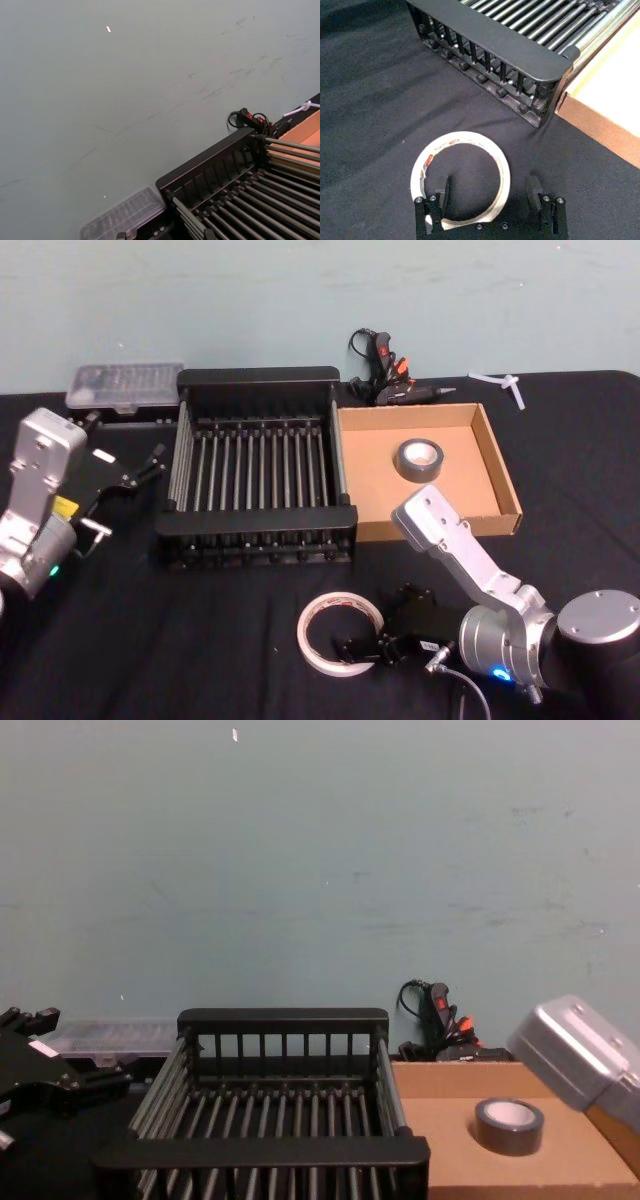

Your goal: Pick up the white tape and place it into the black box , Pick up the silver tape and place it into the brown box.

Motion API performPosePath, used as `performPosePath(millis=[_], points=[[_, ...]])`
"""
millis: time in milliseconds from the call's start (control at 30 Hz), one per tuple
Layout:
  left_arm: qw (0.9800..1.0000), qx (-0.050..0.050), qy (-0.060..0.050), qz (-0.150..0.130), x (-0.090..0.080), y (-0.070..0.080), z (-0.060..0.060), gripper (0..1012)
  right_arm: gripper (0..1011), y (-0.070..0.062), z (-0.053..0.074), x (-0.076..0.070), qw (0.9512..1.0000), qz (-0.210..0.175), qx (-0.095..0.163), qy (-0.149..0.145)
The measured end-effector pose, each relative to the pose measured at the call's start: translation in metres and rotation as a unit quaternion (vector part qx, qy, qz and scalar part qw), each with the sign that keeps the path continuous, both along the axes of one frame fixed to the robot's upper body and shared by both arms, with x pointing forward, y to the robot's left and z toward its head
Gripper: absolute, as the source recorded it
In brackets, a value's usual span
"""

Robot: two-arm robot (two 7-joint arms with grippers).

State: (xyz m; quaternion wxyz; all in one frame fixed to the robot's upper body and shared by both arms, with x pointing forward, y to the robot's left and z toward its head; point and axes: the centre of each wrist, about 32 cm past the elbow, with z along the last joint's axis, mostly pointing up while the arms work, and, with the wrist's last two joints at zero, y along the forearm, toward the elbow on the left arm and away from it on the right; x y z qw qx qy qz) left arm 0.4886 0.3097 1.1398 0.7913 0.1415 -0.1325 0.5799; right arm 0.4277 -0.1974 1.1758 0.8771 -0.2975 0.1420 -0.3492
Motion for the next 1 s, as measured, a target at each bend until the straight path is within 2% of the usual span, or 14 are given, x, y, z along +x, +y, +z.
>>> performPosePath(millis=[1000], points=[[1.0,0.0,0.0,0.0,0.0,0.0,0.0,1001,1002,0.0022,-0.0024,0.0031,0.9998,-0.007,-0.009,-0.014]])
